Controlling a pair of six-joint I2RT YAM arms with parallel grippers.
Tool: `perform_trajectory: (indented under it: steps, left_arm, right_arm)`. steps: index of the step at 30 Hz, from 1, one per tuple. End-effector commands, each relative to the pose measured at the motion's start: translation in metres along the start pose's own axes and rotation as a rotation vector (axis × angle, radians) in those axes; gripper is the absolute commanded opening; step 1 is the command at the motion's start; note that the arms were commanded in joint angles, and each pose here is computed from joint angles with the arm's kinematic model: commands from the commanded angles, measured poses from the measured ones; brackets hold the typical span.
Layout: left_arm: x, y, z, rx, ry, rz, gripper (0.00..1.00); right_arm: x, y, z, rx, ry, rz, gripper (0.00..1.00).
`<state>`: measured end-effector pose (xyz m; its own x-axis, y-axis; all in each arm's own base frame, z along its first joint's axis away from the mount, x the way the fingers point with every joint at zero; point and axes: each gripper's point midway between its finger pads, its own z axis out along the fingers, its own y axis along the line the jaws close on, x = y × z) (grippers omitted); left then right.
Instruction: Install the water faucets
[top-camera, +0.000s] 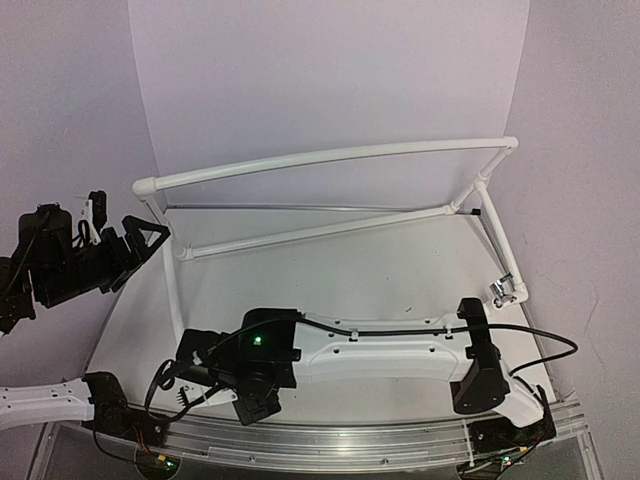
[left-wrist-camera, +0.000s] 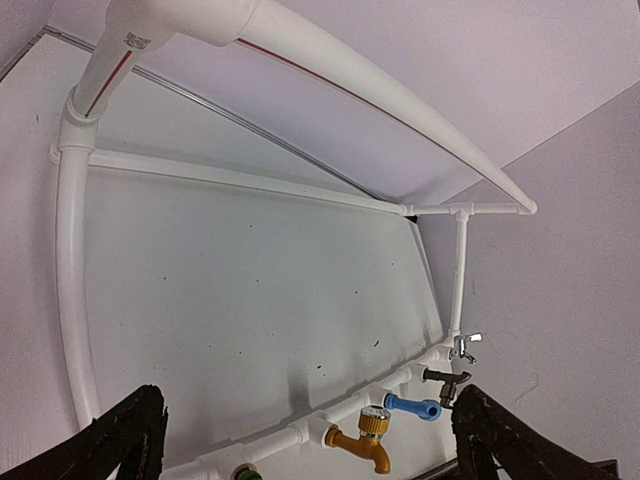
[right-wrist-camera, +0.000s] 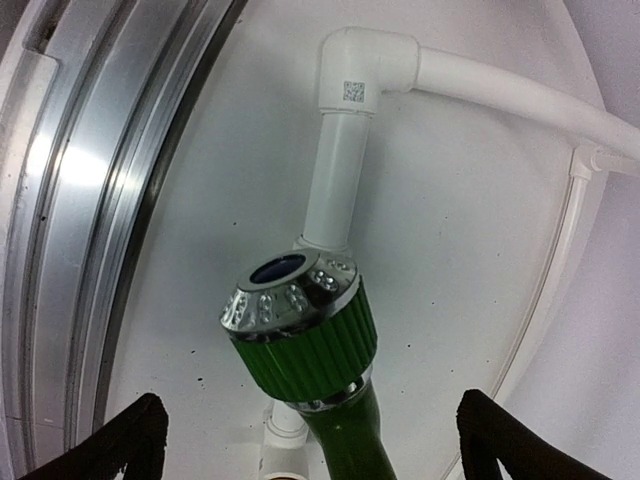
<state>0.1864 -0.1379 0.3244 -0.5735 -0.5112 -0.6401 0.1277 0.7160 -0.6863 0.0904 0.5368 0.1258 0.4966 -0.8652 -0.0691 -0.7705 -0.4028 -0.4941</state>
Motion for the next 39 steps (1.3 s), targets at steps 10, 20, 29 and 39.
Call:
perform_trajectory:
  steps: [10,20,29,39]
  left_arm:
    - [-0.011,-0.007,-0.005,0.022,-0.039,-0.026,0.99]
    - [-0.012,-0.008,-0.005,0.022,-0.039,-0.023,0.99]
    - [-0.011,-0.008,-0.003,0.02,-0.037,-0.022,1.0]
    - [-0.01,-0.007,-0.003,0.019,-0.035,-0.024,1.0]
  right_arm:
    - [-0.036,-0.02,0.014,0.204,-0.015,-0.038,0.94]
    - [-0.038,-0.049,0.015,0.321,0.0,-0.016,0.83]
    - [-0.029,-0.076,0.018,0.384,0.014,0.027,0.78]
    - [-0.015,-0.09,0.017,0.4,0.033,0.057,0.74]
